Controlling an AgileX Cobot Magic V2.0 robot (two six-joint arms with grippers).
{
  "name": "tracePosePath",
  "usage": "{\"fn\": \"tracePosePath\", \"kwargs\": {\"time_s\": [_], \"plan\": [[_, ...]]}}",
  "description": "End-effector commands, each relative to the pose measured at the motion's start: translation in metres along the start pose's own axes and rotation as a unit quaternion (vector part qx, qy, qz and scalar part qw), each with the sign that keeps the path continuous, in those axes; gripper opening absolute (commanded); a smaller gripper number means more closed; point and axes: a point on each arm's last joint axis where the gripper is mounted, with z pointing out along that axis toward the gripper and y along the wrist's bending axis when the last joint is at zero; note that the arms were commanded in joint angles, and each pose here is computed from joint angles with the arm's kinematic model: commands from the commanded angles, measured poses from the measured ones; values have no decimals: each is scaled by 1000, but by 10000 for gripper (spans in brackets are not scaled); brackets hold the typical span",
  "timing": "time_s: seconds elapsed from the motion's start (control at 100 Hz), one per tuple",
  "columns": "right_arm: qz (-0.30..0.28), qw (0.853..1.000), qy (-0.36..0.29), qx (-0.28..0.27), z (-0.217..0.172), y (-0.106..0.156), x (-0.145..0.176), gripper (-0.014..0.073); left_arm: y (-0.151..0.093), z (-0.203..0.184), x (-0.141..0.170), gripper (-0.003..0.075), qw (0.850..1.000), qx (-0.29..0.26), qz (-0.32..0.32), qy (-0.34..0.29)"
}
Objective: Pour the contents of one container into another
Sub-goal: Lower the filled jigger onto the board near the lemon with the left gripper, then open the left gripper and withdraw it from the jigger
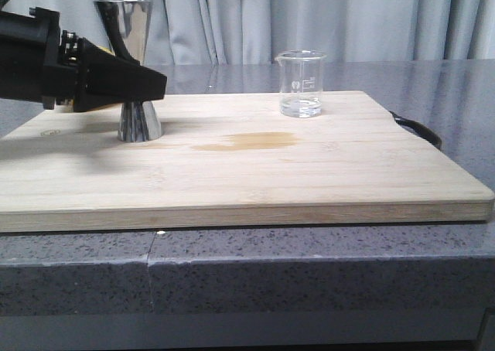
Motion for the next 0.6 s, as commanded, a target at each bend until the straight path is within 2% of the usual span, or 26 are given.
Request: {"fn": "tracePosePath", "kwargs": {"time_s": [0.0,0.08,0.15,0.49,0.59], "plan": [[-12,999,-37,14,2,-5,-23,573,-3,-3,-21,316,999,7,10,-48],[-12,999,-37,14,2,-5,-23,573,-3,-3,-21,377,999,9,10,-49],[-12,999,-37,14,2,-5,-23,573,-3,-3,-21,399,999,8,10,-49],[-12,999,-36,15,2,-5,-23,573,5,-24,-25,412,998,-7,4,-55],[-12,999,-36,15,2,-5,-23,573,5,-38,-29,412,998,10,-5,-63]]}}
